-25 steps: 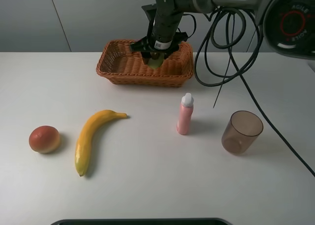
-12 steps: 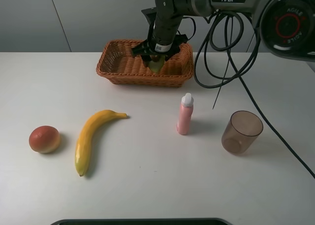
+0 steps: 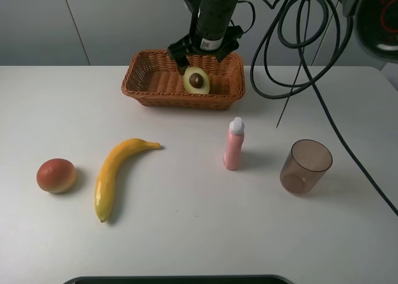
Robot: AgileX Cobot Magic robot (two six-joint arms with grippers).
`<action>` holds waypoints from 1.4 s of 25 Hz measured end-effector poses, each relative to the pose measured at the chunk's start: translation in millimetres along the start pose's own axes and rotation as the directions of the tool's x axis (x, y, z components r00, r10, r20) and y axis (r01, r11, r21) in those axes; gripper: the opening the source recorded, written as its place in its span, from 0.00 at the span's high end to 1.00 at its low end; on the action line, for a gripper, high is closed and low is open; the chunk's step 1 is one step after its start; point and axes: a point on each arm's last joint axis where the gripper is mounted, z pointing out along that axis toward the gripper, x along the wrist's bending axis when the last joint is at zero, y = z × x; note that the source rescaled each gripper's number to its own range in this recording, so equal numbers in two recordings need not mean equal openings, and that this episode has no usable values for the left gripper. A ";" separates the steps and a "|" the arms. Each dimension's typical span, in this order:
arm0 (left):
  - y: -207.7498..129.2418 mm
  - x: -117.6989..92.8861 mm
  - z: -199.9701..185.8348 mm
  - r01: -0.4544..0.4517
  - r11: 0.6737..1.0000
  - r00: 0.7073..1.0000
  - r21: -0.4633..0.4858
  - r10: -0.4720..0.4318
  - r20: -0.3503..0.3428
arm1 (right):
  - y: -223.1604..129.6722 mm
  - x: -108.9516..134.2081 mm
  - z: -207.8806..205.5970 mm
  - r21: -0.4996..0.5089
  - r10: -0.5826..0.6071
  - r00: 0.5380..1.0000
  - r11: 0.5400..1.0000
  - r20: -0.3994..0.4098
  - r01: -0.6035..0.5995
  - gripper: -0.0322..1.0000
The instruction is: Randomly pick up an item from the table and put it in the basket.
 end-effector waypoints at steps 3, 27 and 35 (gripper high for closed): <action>0.0 0.0 0.0 0.000 1.000 1.000 0.000 0.000 0.000 | 4.6 -4.9 -48.3 -0.031 -0.040 0.999 0.999 0.006 0.041 0.01; 0.0 0.0 0.0 0.000 1.000 1.000 0.000 0.000 0.000 | -163.3 -130.8 -367.0 -0.343 0.172 0.924 0.938 0.341 -0.048 0.01; 0.0 0.0 0.0 0.000 1.000 1.000 0.000 0.000 0.000 | -271.6 -103.3 -385.3 -0.414 0.281 0.894 0.902 0.350 -0.122 0.01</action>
